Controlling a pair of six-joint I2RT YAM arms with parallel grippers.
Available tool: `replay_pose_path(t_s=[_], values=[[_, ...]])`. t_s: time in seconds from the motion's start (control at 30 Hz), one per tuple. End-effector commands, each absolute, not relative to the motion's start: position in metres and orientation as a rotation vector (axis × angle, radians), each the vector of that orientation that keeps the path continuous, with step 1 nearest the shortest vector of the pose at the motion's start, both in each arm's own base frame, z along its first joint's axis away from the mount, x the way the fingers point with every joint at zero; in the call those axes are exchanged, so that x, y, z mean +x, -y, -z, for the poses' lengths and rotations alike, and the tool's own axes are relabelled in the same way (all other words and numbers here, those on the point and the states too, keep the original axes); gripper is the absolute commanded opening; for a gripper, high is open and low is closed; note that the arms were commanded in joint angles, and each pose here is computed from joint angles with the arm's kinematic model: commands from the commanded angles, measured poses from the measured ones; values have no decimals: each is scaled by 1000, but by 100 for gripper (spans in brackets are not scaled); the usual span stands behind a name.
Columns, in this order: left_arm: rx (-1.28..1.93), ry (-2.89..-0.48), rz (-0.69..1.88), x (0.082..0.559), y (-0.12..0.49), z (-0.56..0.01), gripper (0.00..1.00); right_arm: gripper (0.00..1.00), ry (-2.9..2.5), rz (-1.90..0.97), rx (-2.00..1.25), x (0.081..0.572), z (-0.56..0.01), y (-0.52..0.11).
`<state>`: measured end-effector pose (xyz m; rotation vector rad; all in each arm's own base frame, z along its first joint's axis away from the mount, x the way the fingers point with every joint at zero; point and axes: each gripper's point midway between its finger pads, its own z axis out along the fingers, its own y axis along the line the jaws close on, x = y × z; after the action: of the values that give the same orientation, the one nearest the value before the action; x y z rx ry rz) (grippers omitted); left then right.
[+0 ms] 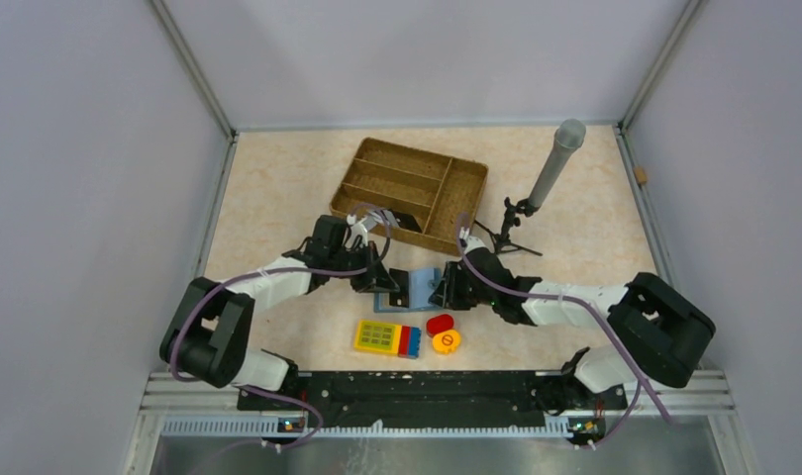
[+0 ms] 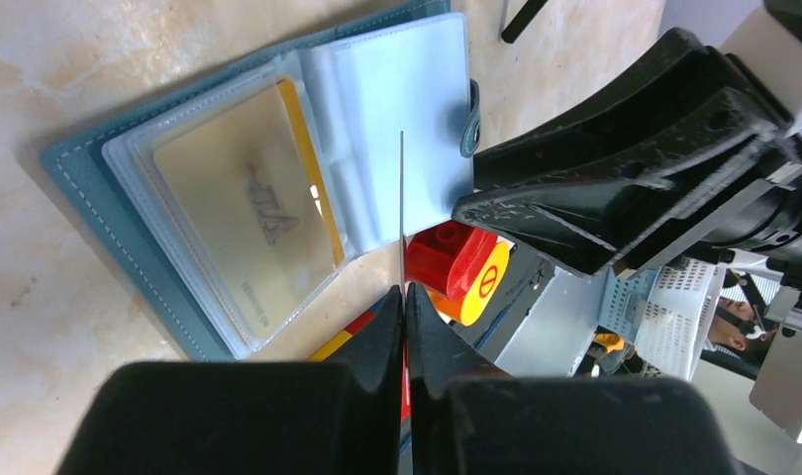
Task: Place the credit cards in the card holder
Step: Insert the credit card into the card holder.
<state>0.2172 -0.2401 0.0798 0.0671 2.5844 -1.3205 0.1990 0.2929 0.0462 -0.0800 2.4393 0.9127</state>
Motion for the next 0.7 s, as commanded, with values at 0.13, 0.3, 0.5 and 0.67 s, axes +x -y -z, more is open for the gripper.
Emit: replay_pose_path(t_s=[0.13, 0.3, 0.5, 0.67], values=[[67, -2514, 1399, 228, 250, -76, 0, 11, -2409, -863, 7, 217, -53, -300], [52, -2529, 1420, 230, 253, -66, 0, 6, -2434, -783, 39, 219, -45, -290], [31, -2553, 1454, 227, 255, -55, 0, 4, -2449, -738, 59, 220, -41, -285], [-35, -2590, 1456, 224, 254, -41, 0, 3, -2459, -728, 68, 220, -38, -284]])
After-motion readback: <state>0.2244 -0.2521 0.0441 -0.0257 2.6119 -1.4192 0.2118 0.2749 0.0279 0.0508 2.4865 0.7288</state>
